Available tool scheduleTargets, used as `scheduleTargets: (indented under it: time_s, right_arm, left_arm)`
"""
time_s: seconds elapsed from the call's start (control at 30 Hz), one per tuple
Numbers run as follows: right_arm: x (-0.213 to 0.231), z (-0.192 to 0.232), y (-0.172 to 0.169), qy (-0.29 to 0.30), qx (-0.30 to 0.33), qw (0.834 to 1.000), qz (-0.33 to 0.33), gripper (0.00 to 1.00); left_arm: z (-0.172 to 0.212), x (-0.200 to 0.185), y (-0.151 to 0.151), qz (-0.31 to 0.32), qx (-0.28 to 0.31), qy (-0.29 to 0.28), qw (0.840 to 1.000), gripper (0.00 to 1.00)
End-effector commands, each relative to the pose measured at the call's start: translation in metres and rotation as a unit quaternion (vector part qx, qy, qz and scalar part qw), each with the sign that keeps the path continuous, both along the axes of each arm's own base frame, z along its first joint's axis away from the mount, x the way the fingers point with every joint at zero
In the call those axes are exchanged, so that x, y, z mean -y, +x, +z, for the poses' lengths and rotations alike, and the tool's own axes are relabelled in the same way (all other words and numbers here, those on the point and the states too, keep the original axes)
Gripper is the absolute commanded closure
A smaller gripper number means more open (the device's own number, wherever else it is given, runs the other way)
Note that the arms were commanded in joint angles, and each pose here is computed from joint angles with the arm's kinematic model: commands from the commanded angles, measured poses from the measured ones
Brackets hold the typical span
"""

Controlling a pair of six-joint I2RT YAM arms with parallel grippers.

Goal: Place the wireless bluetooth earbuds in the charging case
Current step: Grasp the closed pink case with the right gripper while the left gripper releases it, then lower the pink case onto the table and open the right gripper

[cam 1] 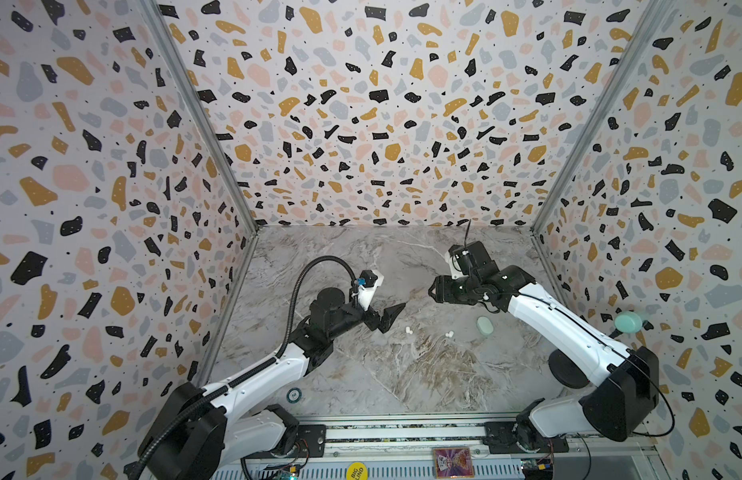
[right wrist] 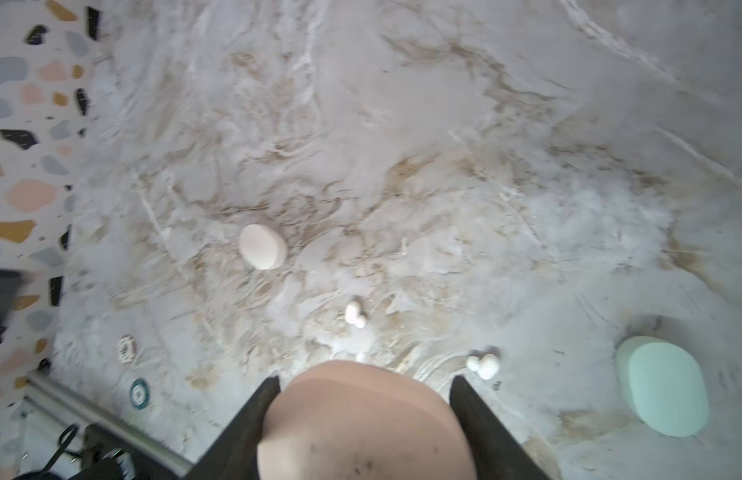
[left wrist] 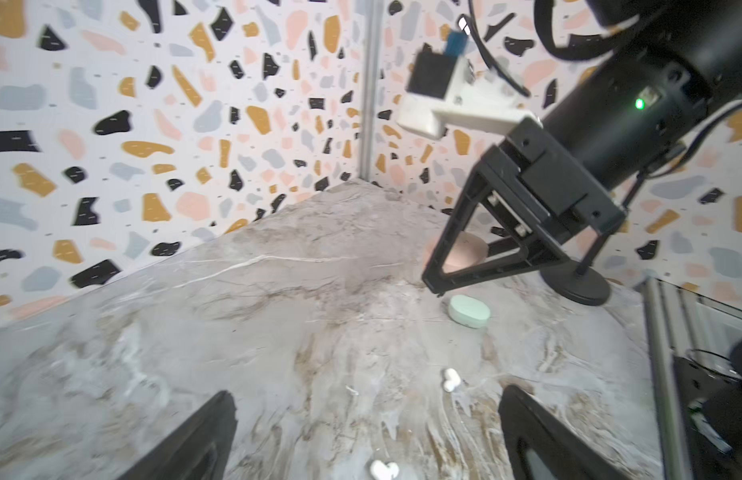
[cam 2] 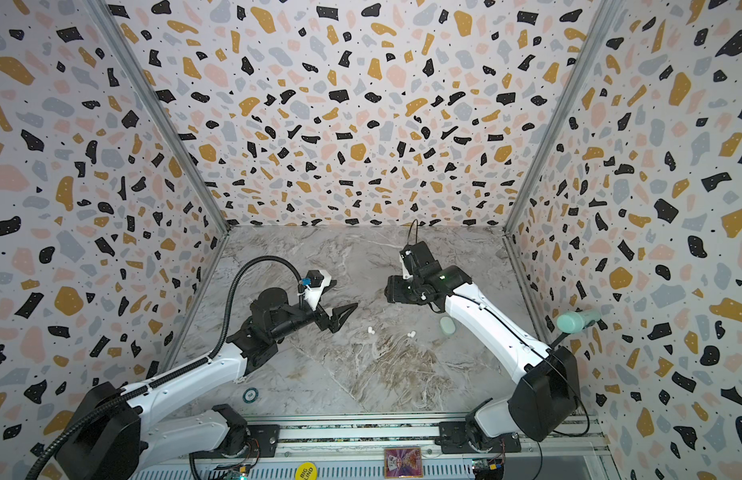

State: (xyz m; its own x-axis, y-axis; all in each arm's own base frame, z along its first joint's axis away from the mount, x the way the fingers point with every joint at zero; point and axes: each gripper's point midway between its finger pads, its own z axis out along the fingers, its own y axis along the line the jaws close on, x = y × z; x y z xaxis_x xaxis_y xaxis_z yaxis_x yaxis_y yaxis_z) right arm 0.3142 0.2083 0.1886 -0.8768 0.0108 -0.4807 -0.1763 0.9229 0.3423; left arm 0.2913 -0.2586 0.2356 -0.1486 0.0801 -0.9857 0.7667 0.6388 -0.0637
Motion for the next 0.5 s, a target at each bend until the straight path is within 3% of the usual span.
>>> scheduleTargets:
  time_s: [0.0, 0.2, 0.47]
  right_arm:
    - [0.015, -0.012, 0.025, -0.015, 0.035, 0.999, -0.010, 0.45]
    - [0.047, -0.062, 0.053, -0.045, 0.018, 0.997, -0.053, 0.45]
    - [0.070, -0.121, 0.063, -0.082, -0.015, 0.993, -0.078, 0.45]
  left_arm:
    - [-0.013, -0.031, 0.019, 0.096, -0.021, 0.013, 0.995, 0.00]
    - [-0.024, -0.054, 0.036, 0.142, -0.055, 0.021, 0.988, 0.00]
    - [-0.025, -0.066, 0.043, 0.171, -0.062, 0.016, 0.983, 0.00]
